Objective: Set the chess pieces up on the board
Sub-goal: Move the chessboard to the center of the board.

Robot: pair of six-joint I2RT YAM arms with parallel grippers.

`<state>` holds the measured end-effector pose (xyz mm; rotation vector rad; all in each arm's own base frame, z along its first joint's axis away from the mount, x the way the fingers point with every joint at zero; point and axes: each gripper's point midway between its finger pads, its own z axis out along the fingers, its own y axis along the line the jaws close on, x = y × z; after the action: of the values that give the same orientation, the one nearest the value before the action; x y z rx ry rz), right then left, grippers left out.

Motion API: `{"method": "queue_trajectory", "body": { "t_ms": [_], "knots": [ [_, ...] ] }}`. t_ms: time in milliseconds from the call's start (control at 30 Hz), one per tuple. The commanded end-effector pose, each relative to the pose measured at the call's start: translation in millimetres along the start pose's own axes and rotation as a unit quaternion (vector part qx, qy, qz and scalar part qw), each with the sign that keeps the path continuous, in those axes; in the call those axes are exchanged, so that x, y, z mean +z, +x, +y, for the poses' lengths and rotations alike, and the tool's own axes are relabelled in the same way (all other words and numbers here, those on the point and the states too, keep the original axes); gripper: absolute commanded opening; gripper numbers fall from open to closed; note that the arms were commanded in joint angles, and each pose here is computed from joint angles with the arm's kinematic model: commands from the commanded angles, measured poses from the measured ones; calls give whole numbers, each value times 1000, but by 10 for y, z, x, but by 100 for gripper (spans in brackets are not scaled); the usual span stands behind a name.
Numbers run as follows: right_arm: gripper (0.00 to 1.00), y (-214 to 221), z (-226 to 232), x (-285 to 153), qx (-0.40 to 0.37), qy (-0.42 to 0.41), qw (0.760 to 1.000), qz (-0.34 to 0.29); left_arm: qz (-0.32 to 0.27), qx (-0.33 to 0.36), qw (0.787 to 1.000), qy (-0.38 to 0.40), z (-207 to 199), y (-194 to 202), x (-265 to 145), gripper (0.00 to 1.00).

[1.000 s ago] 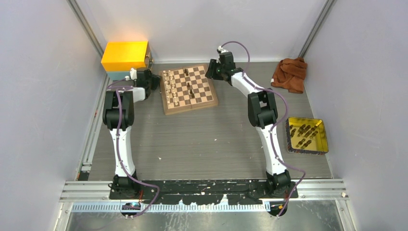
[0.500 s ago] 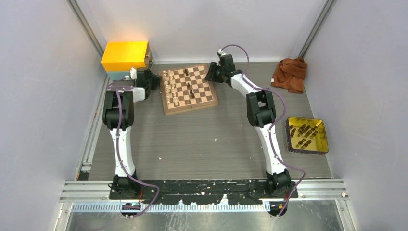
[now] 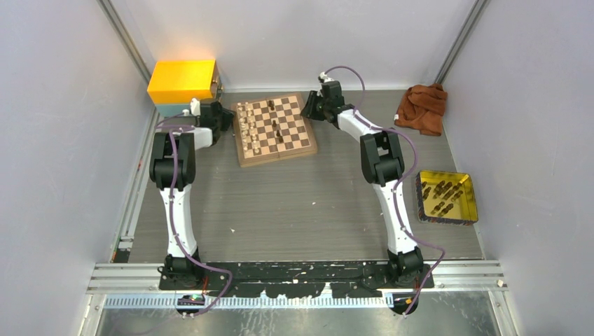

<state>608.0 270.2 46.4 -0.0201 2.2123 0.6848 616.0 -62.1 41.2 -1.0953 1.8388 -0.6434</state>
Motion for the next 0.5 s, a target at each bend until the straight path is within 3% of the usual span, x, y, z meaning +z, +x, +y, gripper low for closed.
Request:
{"method": "queue_trajectory", "body": {
  "t_ms": [0,467],
  "knots": [
    [29,234,355,-121,-11,-31,999,37,75,44,993,-82,544,568,-147,31],
    [25,352,471,-231,-17,-41,998,46,84,65,991,-78,525,725,-286,29]
  ]
}}
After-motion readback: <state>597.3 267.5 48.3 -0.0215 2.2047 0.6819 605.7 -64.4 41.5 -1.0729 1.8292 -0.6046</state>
